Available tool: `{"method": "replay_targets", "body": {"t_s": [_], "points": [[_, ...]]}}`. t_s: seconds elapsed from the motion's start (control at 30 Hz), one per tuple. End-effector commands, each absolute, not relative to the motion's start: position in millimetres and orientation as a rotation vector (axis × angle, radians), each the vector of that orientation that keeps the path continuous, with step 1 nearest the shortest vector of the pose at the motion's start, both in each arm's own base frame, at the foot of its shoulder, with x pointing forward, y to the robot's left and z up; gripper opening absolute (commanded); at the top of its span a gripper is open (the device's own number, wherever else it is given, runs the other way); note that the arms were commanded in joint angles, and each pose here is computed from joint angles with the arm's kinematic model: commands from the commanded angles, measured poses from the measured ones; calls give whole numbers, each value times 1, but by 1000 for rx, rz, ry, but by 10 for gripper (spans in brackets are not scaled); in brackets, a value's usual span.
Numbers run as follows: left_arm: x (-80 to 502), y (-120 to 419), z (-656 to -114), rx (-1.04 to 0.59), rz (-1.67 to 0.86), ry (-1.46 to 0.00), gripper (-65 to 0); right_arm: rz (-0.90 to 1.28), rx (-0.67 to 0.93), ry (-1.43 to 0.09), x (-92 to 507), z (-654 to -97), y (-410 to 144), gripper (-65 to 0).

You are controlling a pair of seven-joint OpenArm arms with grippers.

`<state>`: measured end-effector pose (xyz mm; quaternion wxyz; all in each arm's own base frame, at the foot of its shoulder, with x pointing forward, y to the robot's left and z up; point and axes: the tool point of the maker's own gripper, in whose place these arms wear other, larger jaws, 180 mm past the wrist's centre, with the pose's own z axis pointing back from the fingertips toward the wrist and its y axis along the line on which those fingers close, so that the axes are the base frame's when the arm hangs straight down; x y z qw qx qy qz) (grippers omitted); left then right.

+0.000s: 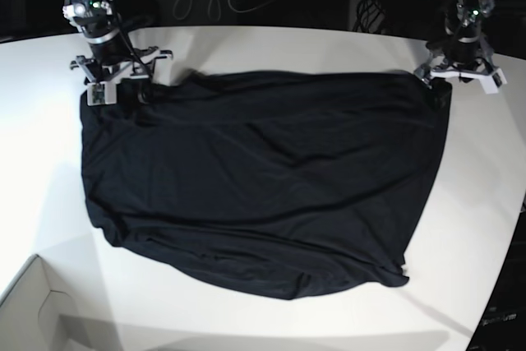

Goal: Layout the t-shirt on the table in an organized manner, then fold the t-shirt properly
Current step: 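Lift the collar edge with both grippers and drag it away from the hem, then pull the collar edge further apart and back with both grippers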

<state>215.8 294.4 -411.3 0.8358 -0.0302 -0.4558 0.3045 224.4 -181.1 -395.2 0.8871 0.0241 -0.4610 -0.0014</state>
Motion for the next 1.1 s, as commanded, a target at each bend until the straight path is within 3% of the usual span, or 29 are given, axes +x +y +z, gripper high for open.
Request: {"method": "replay_targets", "body": {"t_s": [0.0, 0.53, 0.6, 0.8, 0.9, 1.07], "points": [[228, 299, -398, -62, 630, -1020, -35, 0, 49, -1001, 230, -385, -183, -325], [241, 255, -423, -153, 560, -947, -52, -4, 50, -998, 227, -385, -183, -323], [241, 251, -424, -160, 553, -943, -126, -6, 50, -999, 227, -385, -182, -322], [242, 250, -424, -161, 552, -947, -487, -6, 51, -1003, 228, -384, -182, -317], [241, 252, -424, -158, 555, -945, -636, -4, 47, -1014, 230, -380, -183, -278], [240, 254, -421, -152, 551, -949, -650, -49, -47, -1045, 225, -364, -219, -248]]}}
